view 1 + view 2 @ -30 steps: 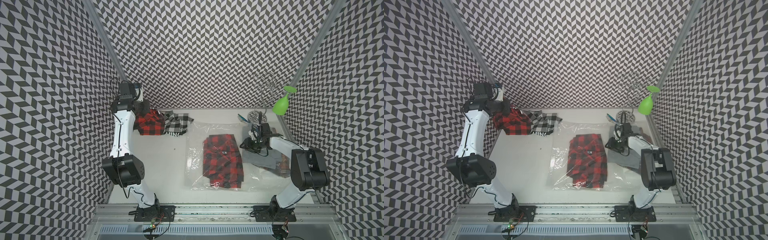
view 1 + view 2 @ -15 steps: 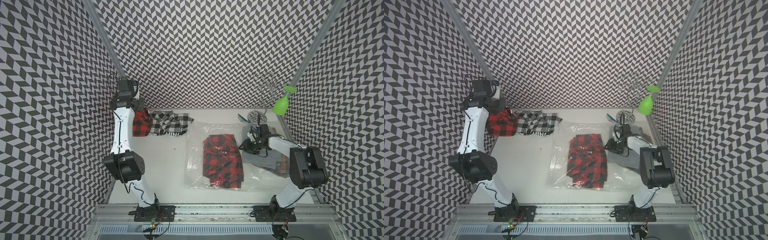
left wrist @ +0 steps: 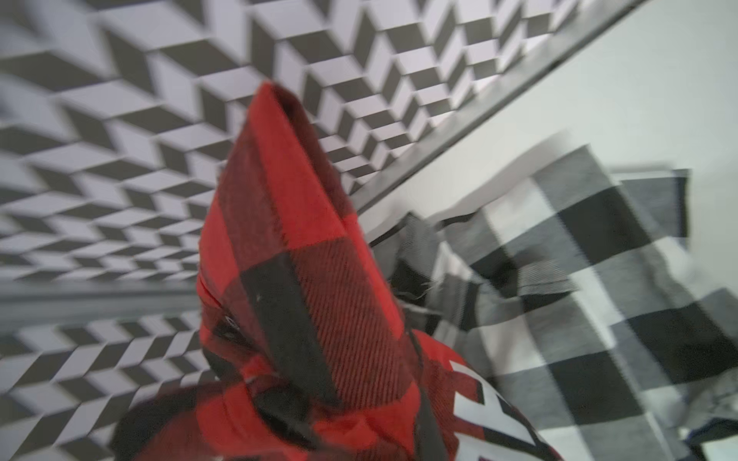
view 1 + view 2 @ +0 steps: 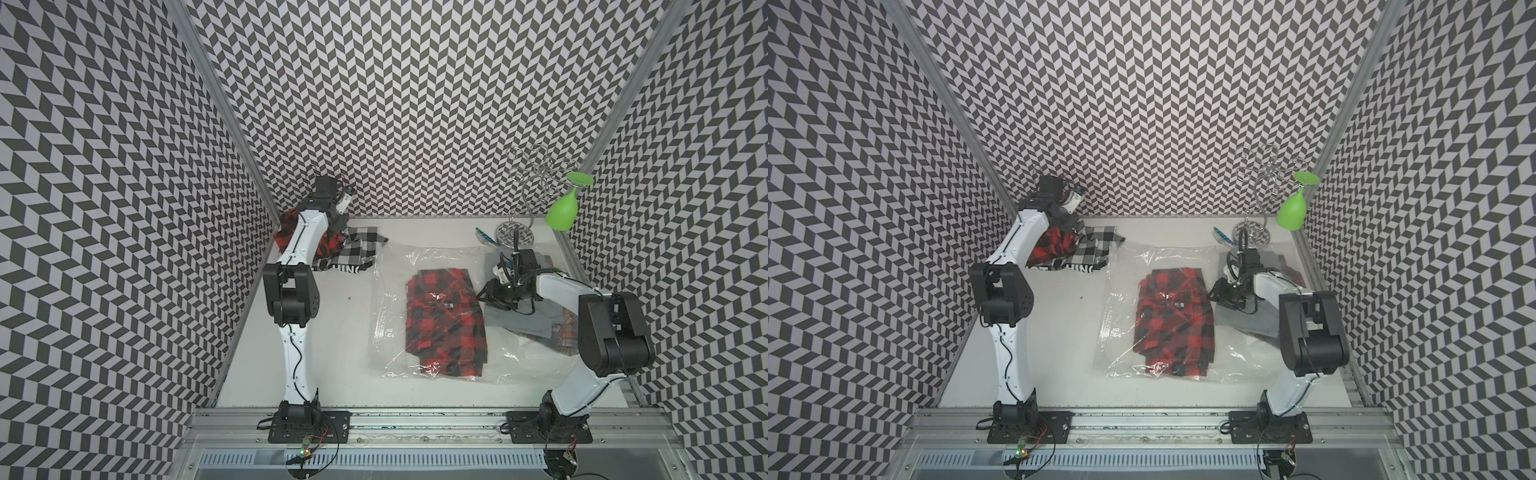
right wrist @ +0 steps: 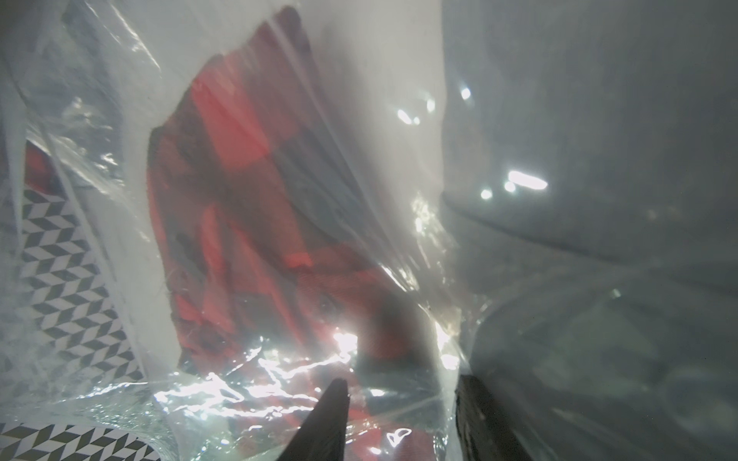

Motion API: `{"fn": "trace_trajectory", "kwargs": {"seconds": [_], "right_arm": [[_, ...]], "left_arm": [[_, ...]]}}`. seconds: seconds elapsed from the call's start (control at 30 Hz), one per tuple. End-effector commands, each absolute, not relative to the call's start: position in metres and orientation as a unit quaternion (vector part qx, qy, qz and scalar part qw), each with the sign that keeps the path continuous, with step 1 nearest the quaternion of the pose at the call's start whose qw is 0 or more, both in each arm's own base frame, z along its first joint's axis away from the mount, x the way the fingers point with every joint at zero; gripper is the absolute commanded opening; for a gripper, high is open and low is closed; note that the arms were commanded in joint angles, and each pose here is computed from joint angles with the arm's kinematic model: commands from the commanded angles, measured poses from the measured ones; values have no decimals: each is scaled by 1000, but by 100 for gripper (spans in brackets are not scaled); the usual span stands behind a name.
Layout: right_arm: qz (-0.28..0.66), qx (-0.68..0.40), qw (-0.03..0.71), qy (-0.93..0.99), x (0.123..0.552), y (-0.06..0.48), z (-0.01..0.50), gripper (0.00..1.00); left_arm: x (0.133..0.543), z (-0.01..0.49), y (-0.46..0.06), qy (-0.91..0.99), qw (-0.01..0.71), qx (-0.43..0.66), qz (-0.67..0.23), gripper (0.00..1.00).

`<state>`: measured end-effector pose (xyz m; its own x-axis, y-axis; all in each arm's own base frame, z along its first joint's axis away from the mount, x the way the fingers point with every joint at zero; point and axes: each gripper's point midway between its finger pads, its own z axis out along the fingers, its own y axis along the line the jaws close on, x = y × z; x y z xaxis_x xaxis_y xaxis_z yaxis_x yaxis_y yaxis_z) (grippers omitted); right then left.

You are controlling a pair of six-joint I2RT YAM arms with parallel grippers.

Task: Take the shirt out of the vacuum bag
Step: Place the shirt at the corner of the board.

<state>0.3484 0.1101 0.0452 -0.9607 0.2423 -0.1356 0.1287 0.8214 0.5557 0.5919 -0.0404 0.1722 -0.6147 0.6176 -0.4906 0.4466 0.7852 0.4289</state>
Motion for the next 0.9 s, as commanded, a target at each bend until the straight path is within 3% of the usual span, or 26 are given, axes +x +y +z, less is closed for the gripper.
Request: {"fn": "trace_trajectory", "kwargs": {"seconds": [0.0, 0.43, 0.63, 0.7, 0.73, 0.77, 0.87], "right_arm": [[277, 100, 79, 952, 337, 110, 34, 46], [289, 95, 79, 949, 338, 115, 33, 46], [293, 92, 83, 948, 342, 117, 34, 47], [293, 91, 84, 948, 342, 118, 35, 47], [294, 89, 84, 948, 342, 118, 35, 47], [294, 89, 85, 948, 343, 119, 35, 46], [293, 87, 89, 948, 344, 119, 37, 47]], "left_arm": [[604, 201, -54, 864, 367, 316, 138, 0], [603, 158, -109, 876, 344, 322, 102, 0], [592, 151, -147, 890, 339, 302, 41, 1], [585, 150, -155, 897, 330, 295, 10, 48], [585, 155, -155, 901, 333, 278, 1, 63], [582, 162, -157, 903, 336, 268, -10, 95], [576, 197, -160, 902, 362, 233, -47, 99]]}}
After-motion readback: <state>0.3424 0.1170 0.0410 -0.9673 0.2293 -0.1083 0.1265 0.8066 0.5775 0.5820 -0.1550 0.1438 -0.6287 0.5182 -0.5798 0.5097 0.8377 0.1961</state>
